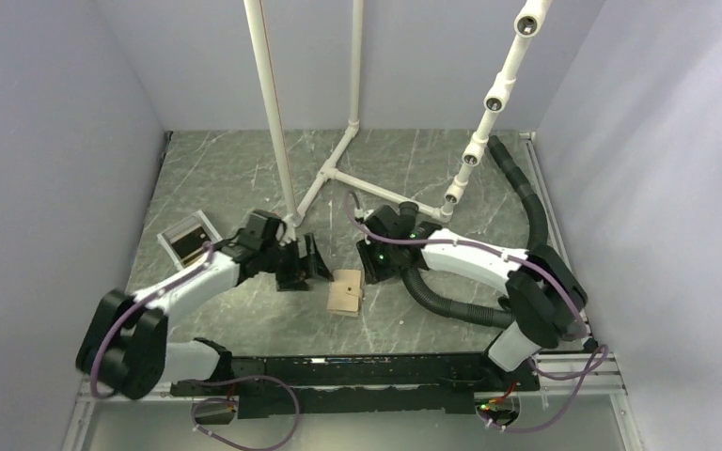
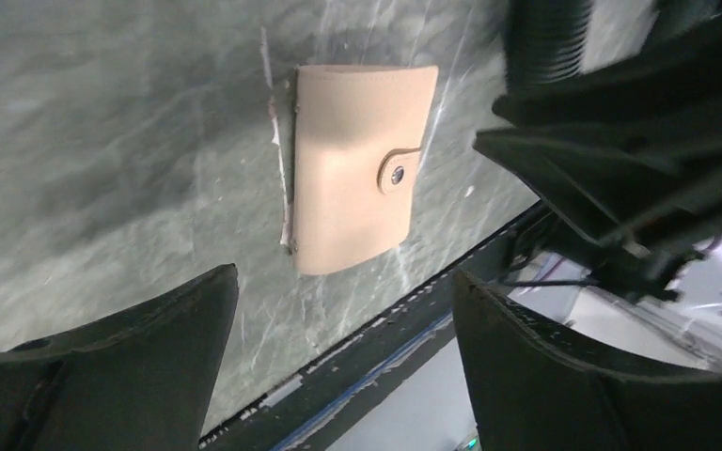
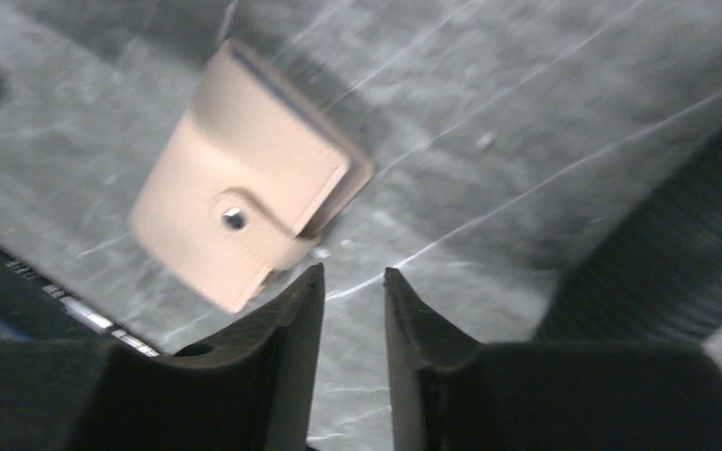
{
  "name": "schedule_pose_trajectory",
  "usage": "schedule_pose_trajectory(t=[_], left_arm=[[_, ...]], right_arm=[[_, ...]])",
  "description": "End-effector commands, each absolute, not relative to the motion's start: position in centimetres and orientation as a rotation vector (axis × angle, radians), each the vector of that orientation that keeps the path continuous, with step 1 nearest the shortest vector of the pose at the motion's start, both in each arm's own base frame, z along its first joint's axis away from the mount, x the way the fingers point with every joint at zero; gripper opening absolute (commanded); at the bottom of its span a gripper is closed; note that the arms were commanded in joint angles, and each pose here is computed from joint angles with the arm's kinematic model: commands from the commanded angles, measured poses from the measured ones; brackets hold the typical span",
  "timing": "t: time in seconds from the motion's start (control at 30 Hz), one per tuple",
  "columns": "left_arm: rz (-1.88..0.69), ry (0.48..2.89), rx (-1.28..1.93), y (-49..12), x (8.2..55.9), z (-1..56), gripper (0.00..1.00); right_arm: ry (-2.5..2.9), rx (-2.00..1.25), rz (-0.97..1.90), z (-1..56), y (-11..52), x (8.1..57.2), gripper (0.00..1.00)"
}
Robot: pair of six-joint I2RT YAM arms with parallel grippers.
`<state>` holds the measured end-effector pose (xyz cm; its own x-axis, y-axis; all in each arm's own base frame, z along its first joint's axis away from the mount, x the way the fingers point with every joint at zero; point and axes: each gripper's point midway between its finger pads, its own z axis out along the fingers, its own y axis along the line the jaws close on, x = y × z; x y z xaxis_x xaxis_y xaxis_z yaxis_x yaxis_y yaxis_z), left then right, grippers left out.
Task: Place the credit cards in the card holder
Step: Place the card holder at the center of the board, then open the card holder at the center of the board.
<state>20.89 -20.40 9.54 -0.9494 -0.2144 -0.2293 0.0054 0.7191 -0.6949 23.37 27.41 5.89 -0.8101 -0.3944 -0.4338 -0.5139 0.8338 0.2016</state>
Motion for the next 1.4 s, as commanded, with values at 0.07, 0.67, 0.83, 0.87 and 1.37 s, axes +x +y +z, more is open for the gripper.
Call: schedule_pose_trajectory(t=[0.07,0.67,0.83,0.87,1.37], left_arm=[[-1.014,2.701,-0.082,-24.6,22.2,5.0,0.63],[-0.855,2.751,-0.383,-24.9,19.7,-0.7,0.37],[-0.846,2.744,-0.435,-24.4,19.4,-1.0,0.36],[-0.845,2.743,-0.438,-24.4,19.4,-1.0,0.36],[-0.790,2.711,-0.427,-23.6,19.9,-0.4,0.37]], right_arm=[[2.548,-0.384,0.854,7.6,31.3,21.8,0.19],[2.487,-0.327,0.130,5.5,29.9,22.6,0.44],[2.508,-0.363,0.094,4.2,30.2,22.0,0.42],[2.511,-0.364,0.076,3.8,30.1,21.9,0.41],[2.223,-0.255,1.245,11.5,32.4,20.3,0.00]])
